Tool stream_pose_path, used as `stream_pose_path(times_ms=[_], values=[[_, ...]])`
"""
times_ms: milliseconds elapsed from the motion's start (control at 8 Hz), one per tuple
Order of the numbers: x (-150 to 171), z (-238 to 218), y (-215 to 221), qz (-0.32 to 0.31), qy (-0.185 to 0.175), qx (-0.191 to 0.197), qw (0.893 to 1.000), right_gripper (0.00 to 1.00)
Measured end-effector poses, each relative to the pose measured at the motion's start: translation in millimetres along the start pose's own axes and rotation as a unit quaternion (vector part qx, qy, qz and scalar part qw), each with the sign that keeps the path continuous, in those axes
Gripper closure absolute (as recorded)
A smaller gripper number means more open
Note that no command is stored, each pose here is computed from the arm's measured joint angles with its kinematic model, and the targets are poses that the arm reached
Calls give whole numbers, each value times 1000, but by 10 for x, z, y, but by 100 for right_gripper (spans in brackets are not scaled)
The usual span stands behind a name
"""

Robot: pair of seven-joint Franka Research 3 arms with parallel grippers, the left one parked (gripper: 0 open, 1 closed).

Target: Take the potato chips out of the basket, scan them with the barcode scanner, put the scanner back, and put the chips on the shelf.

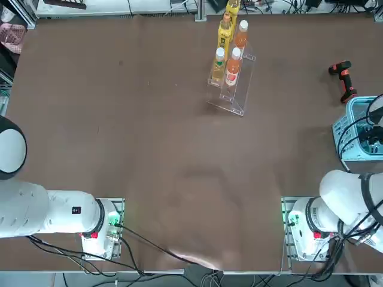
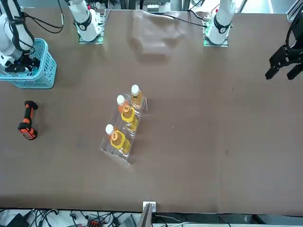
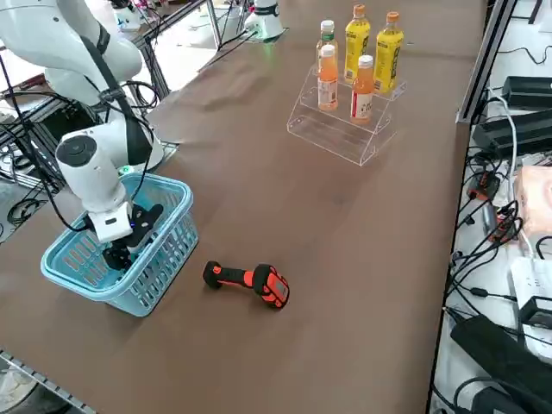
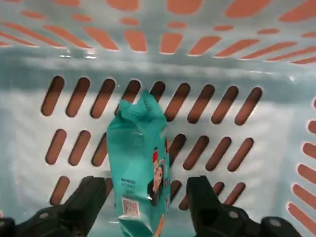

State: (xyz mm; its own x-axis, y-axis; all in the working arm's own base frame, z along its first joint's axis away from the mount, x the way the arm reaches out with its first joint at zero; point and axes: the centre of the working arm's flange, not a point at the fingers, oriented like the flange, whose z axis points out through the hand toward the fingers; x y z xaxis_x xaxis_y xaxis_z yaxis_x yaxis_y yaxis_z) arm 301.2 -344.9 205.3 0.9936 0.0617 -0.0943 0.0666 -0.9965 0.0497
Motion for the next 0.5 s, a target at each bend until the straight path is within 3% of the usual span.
stream_pose_path(times_ms=[500], values=[[-56,60,28,2,-4,4,1000,0]])
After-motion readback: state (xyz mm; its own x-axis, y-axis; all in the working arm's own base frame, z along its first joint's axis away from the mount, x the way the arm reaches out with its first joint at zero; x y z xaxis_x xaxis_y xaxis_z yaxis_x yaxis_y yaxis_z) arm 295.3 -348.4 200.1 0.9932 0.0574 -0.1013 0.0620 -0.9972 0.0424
